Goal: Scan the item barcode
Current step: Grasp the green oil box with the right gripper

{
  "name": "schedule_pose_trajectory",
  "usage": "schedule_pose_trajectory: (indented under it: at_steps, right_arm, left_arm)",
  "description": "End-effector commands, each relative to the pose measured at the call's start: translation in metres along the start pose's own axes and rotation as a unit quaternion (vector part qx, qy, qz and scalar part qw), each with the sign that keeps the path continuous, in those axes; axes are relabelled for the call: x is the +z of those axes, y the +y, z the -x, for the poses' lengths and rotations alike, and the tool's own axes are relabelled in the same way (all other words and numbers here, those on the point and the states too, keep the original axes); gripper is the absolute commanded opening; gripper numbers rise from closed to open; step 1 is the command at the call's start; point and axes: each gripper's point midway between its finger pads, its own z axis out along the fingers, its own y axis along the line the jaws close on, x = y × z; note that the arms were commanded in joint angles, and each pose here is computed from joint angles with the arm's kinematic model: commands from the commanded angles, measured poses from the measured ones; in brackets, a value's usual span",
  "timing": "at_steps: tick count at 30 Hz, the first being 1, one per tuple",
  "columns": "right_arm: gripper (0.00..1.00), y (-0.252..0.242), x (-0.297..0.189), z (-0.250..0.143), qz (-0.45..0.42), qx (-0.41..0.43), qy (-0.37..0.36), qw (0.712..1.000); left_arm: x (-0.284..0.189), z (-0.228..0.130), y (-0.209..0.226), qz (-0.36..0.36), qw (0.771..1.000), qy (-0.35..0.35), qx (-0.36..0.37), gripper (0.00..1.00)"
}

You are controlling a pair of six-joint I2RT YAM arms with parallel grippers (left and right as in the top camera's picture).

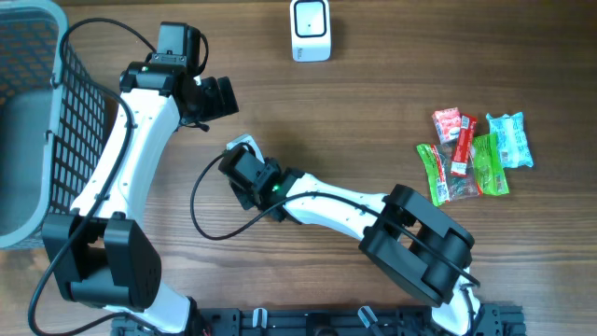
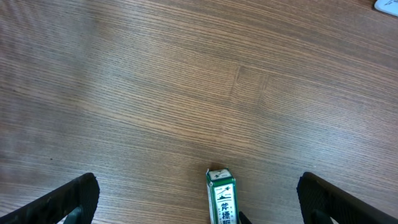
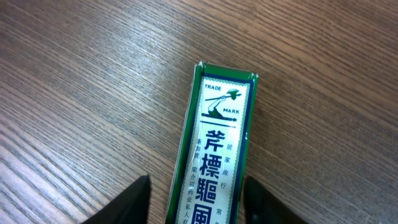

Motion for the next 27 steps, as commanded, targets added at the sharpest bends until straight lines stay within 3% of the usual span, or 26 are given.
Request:
schedule_pose_trajectory:
  at_steps: [1, 8, 13, 17, 21, 23, 27]
  right_arm:
    - [0.39, -0.010, 0.003, -0.004, -0.021, 0.001, 0.010, 1.000]
    - [0.35, -0.097, -0.024, -0.010, -0.107, 0.050, 0.066, 0.991]
    - [0.33, -0.160, -0.053, -0.044, -0.155, 0.076, 0.160, 0.972]
    - [0.39, -0.163, -0.061, -0.069, -0.122, 0.072, 0.221, 0.965]
    - [0.57, -0.159, -0.062, -0.074, -0.107, 0.068, 0.234, 0.964]
    - [0.59, -0.160, -0.065, -0.065, -0.097, 0.035, 0.225, 0.969]
    - [0.59, -0.157, -0.094, -0.025, -0.082, 0.050, 0.166, 0.981]
  left_arm:
    - [0.003, 0.000, 0.002, 0.006, 1.000, 0.000, 0.002, 1.00]
    - [0.003, 0.000, 0.002, 0.006, 1.000, 0.000, 0.002, 1.00]
    - [0.003, 0.000, 0.002, 0.006, 1.000, 0.000, 0.002, 1.00]
    - [0.003, 0.000, 0.002, 0.006, 1.000, 0.000, 0.002, 1.00]
    - [0.003, 0.000, 0.002, 0.006, 1.000, 0.000, 0.002, 1.00]
    - [0.003, 0.000, 0.002, 0.006, 1.000, 0.000, 0.002, 1.00]
    - [0.003, 0.000, 0.002, 0.006, 1.000, 0.000, 0.002, 1.00]
